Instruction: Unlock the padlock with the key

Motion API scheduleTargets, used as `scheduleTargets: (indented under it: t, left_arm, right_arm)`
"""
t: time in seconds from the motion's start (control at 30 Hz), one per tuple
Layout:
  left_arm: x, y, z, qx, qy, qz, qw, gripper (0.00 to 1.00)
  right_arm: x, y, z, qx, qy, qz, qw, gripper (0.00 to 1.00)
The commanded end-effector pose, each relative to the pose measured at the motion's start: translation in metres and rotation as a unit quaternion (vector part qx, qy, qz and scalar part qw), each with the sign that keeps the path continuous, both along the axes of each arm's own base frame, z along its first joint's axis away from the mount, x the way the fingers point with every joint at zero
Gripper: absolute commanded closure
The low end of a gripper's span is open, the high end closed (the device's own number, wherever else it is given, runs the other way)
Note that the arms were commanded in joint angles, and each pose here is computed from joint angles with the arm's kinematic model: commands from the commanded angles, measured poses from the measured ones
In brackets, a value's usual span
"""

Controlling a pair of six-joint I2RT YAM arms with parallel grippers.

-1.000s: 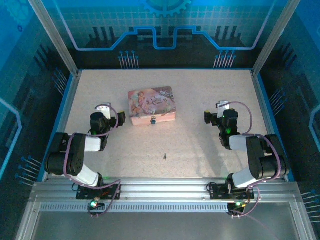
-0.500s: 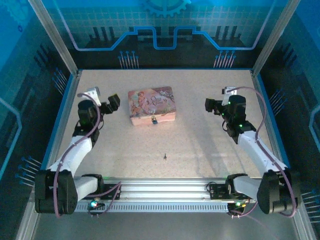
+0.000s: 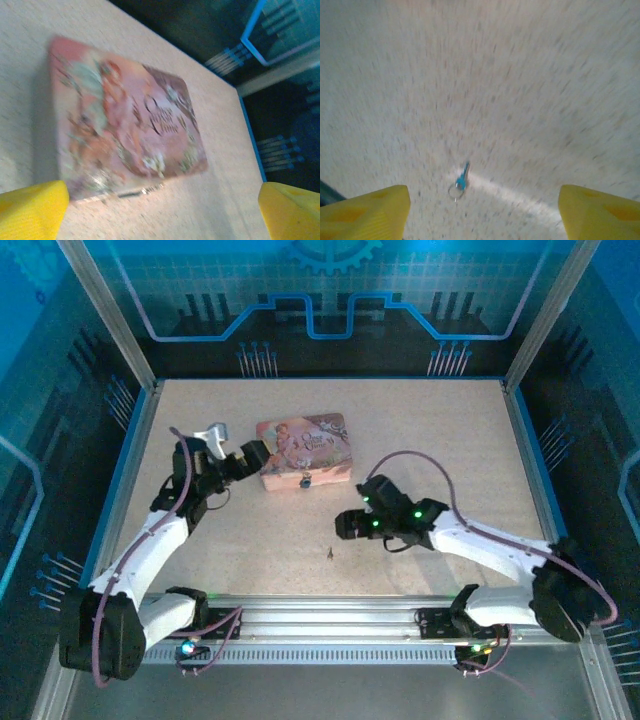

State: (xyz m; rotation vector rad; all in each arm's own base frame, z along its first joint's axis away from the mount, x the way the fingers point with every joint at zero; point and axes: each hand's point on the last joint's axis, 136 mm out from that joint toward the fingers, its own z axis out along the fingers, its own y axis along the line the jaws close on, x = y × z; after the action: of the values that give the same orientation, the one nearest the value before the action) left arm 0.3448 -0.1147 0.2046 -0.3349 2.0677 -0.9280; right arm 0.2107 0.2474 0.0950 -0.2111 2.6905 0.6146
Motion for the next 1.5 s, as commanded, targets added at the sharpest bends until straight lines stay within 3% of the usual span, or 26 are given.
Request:
scheduleTargets:
  t: [0.0,0.47,0.77,1.47]
  left_arm:
    - [-0.009,-0.017,-0.015,-0.022,0.031,-0.02,0.999,0.01]
    - [-0.013,-0.007,-0.003,-0.015,0.008,0.012,1.0,0.01]
    - [-0.017,-0.004,0.002,-0.016,-0.006,0.018,1.0,0.01]
    - [-0.021,-0.005,0.003,-0.023,-0.011,0.013,1.0,0.01]
  right_arm:
    - [-0.019,0.019,-0.01,-0.018,0.059,0.008,0.998,0.26]
    - [-0.036,0.049,-0.059,-0.094,0.145,0.065,0.983,0.51]
    - [-0.046,0.05,-0.071,-0.118,0.18,0.073,0.974,0.59]
    - [-0.047,0.047,-0.08,-0.155,0.182,0.073,0.968,0.72]
